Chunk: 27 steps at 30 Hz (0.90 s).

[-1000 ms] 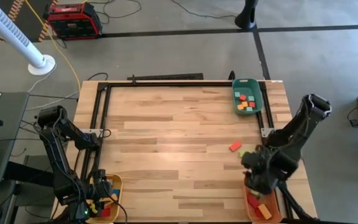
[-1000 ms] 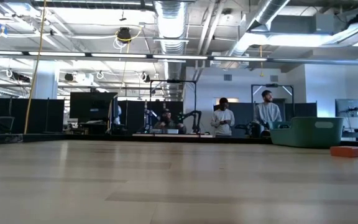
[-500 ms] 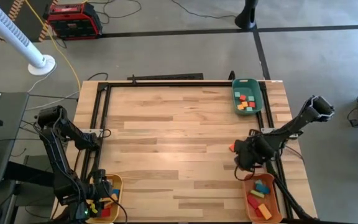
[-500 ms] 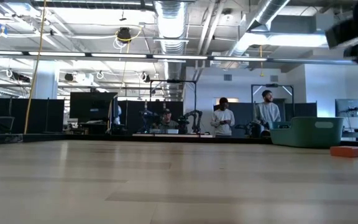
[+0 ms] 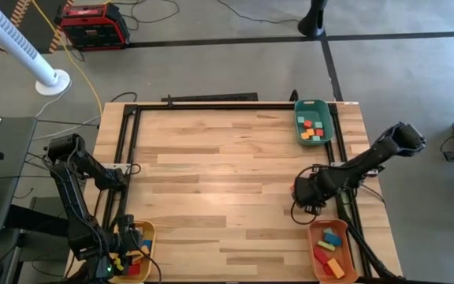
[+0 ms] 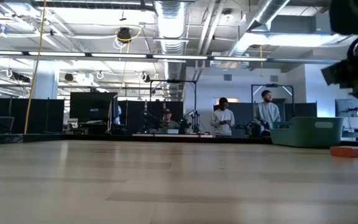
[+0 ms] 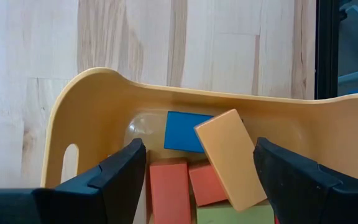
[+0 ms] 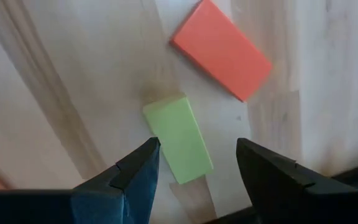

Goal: Sort blocks by size
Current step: Put the light green thin rectangle block into the orange bin

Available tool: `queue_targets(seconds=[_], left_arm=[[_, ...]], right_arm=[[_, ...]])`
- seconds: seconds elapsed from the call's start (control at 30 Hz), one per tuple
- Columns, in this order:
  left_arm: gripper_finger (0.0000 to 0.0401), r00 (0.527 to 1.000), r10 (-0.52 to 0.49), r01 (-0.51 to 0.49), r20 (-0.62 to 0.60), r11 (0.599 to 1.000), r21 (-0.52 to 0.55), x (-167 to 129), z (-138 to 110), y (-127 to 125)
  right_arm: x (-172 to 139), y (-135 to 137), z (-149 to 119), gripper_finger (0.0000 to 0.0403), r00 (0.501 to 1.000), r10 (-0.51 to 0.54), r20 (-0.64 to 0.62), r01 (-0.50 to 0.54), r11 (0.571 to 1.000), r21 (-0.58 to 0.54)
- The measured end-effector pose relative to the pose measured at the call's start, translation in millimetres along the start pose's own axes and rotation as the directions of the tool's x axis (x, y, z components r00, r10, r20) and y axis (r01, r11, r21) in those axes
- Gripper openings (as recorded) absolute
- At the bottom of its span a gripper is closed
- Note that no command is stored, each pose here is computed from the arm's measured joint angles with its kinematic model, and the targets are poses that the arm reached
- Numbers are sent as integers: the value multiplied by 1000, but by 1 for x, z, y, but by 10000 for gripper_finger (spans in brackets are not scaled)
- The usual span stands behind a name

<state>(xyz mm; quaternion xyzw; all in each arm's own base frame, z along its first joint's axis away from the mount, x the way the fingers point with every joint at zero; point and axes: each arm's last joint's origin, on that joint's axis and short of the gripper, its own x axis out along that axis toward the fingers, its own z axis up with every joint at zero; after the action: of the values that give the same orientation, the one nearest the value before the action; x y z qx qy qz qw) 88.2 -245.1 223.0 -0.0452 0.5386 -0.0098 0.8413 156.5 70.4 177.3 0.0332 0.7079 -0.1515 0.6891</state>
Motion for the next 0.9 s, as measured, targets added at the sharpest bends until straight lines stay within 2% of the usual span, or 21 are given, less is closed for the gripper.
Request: queue_targets(seconds=[0.3, 0.67, 0.77, 0.9], left_arm=[[285, 1000, 0, 0, 0, 1000, 0, 0, 0, 0], [285, 1000, 0, 0, 0, 1000, 0, 0, 0, 0], [285, 1000, 0, 0, 0, 1000, 0, 0, 0, 0], [285, 1000, 0, 0, 0, 1000, 0, 0, 0, 0]], right_arm=[[24, -6, -5, 248, 996, 63, -64, -62, 998, 7], [42, -3, -7, 246, 992, 121, -23, -120, 992, 26], [42, -3, -7, 228, 992, 122, -21, -122, 992, 28], [42, -3, -6, 181, 992, 128, -14, -128, 991, 37]])
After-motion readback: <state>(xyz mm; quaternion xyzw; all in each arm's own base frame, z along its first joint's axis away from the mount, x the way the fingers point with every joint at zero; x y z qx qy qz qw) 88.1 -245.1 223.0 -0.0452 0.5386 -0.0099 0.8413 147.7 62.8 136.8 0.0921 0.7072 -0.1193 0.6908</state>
